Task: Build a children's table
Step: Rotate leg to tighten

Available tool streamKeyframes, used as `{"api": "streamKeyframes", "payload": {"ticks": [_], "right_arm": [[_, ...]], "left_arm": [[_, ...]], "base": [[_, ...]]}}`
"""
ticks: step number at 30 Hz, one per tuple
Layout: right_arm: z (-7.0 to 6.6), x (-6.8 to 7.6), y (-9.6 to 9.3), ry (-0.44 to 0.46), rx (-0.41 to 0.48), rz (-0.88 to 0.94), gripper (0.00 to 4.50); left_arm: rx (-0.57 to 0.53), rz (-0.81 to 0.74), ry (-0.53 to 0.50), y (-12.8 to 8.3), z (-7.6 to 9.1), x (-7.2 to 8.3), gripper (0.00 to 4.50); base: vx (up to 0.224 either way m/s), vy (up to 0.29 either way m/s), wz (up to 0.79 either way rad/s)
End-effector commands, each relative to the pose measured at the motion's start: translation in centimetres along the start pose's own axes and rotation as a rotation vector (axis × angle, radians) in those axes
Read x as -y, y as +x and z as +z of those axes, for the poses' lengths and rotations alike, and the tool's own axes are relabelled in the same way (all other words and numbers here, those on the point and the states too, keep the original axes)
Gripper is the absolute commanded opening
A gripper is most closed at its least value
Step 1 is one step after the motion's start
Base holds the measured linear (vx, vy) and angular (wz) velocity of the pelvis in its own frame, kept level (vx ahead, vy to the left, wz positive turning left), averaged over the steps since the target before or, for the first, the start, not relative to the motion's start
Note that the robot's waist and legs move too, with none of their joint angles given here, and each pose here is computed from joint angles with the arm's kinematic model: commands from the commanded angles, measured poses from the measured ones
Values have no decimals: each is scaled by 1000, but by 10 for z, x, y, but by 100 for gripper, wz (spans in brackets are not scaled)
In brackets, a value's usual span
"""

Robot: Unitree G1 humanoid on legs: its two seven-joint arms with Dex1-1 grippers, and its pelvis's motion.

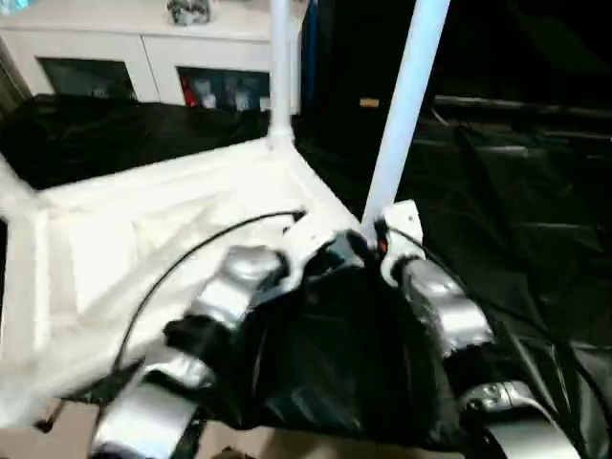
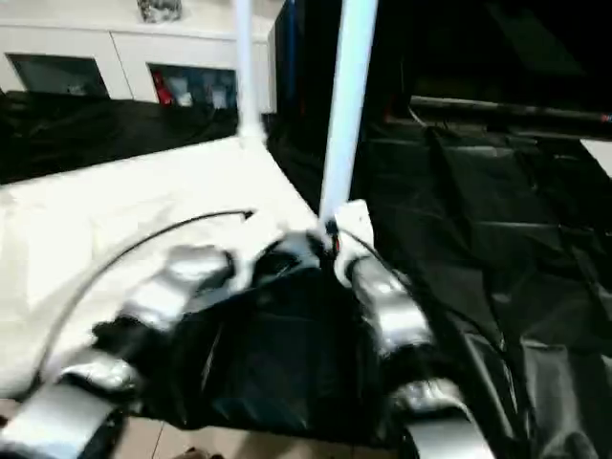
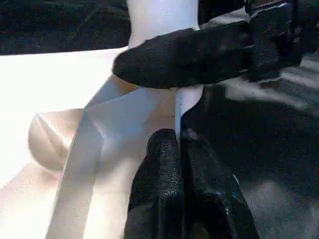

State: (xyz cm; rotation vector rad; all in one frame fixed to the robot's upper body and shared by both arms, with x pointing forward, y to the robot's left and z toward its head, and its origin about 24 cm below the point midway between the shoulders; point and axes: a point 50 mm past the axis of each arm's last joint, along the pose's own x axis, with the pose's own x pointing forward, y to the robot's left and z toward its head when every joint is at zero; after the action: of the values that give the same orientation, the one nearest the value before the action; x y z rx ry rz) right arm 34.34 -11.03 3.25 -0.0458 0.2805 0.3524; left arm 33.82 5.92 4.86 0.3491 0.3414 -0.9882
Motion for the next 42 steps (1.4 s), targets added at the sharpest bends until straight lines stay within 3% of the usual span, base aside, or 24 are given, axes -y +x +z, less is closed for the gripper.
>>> {"api": "streamKeyframes", "payload": {"ticks": [1,9,14,15,18,26,42], "right_arm": [[-8,-30,6,48,-37,101,296],[-4,-29,5,76,-4,180,376],[-3,-17,-6,-25,5,298,421],[-3,-17,-6,-25,5,298,421],[-2,-10,-26,-115,23,522,421],[-6,-4,-51,-243,-29,779,421],[-13,-10,-64,-307,-106,935,275]], "left_arm": [[91,-47,50,11,26,11,0],[101,-82,79,3,22,6,0],[97,-160,107,-14,11,1,0],[97,-160,107,-14,11,1,0],[120,-268,152,-32,7,0,0],[83,-393,191,-52,-2,-1,0],[56,-482,186,-66,-8,0,0]], "base": [[0,0,0],[0,0,0],[0,0,0],[0,0,0],[0,0,0],[0,0,0],[0,0,0]]}}
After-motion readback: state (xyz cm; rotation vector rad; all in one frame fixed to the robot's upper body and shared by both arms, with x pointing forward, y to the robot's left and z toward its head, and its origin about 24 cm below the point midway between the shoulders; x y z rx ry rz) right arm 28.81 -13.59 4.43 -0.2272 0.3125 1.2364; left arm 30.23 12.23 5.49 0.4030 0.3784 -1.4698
